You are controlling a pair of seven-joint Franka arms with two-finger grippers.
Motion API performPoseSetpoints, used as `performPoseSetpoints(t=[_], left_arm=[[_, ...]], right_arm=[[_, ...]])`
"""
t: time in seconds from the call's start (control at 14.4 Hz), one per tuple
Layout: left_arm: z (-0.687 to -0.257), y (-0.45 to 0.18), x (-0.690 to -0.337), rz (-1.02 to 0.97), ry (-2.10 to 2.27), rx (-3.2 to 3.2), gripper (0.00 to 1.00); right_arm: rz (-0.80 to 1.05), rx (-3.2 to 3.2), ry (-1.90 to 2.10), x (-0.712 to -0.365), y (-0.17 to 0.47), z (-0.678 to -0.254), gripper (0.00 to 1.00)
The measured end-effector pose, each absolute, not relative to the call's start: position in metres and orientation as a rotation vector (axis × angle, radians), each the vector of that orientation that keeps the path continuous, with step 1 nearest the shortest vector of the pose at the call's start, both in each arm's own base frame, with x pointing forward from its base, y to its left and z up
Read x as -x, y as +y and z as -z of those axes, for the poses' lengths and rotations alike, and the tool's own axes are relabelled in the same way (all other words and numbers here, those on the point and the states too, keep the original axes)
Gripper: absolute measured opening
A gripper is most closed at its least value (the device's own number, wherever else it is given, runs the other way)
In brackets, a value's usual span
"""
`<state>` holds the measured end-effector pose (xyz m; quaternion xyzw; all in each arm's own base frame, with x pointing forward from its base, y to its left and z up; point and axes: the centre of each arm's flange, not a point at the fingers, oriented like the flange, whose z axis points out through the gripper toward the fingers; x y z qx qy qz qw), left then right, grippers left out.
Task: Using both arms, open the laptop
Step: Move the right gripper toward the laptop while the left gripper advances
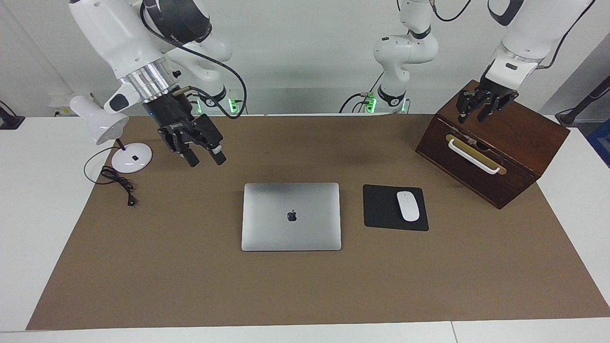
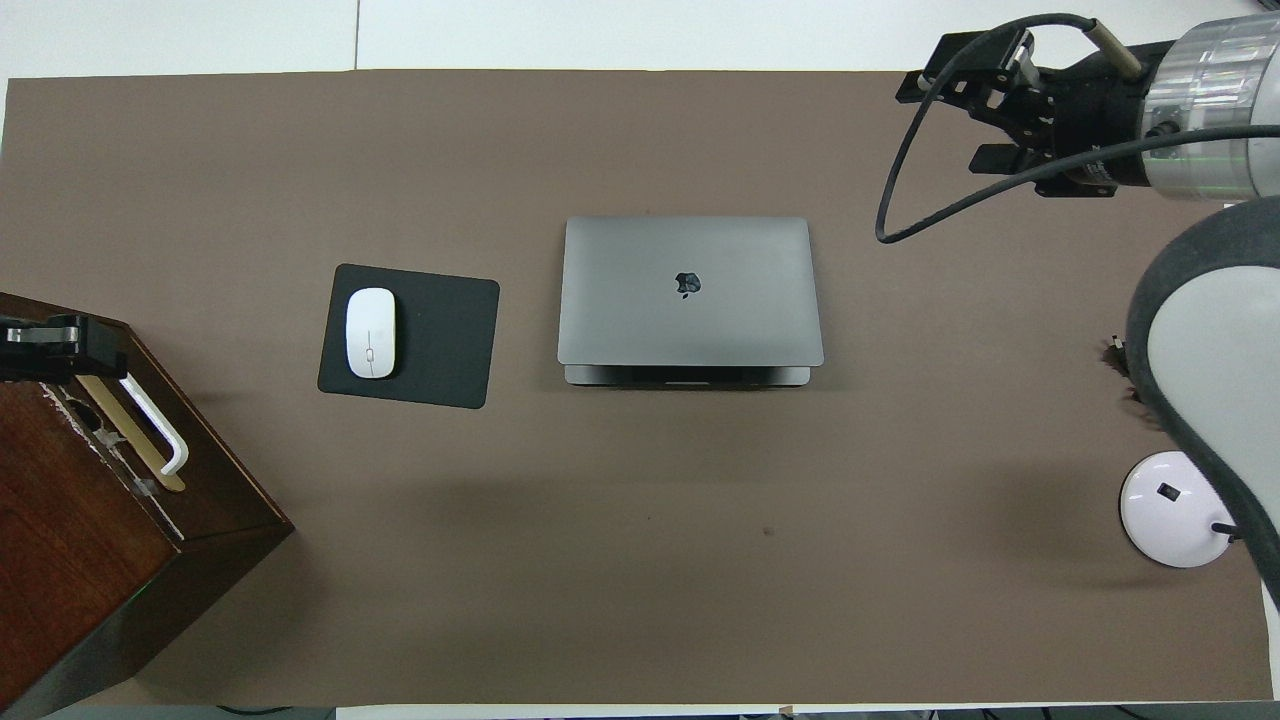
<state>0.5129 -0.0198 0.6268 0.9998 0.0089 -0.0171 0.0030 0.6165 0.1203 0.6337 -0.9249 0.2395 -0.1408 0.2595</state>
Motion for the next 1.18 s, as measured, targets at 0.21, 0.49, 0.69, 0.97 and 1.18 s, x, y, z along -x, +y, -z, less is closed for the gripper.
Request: performPoseSetpoints(t=[0.21, 0.49, 0.69, 0.97, 1.18], left_arm=[[-0.628, -0.022, -0.514, 0.038, 0.024, -3.131, 0.08], [-0.625, -0.027, -0.520, -0.037, 0.062, -3.089, 0.01], [-0.609, -0.040, -0.524, -0.122, -0.032, -3.081, 0.01], [-0.575, -0.077, -0.508, -0.242, -0.180, -3.062, 0.01], [-0.551, -0.105, -0.482, -0.315, -0.305, -3.041, 0.01]], right_arm=[[0.389, 2.375, 0.748, -0.614, 0.165, -0.640, 1.00], [0.482, 2.183, 0.827, -0.628, 0.218, -0.614, 1.00], [0.575, 2.060, 0.882, -0.643, 0.246, -0.575, 1.00], [0.626, 1.951, 0.963, -0.648, 0.256, -0.538, 1.00], [0.647, 1.926, 0.961, -0.631, 0.276, -0.523, 1.00]])
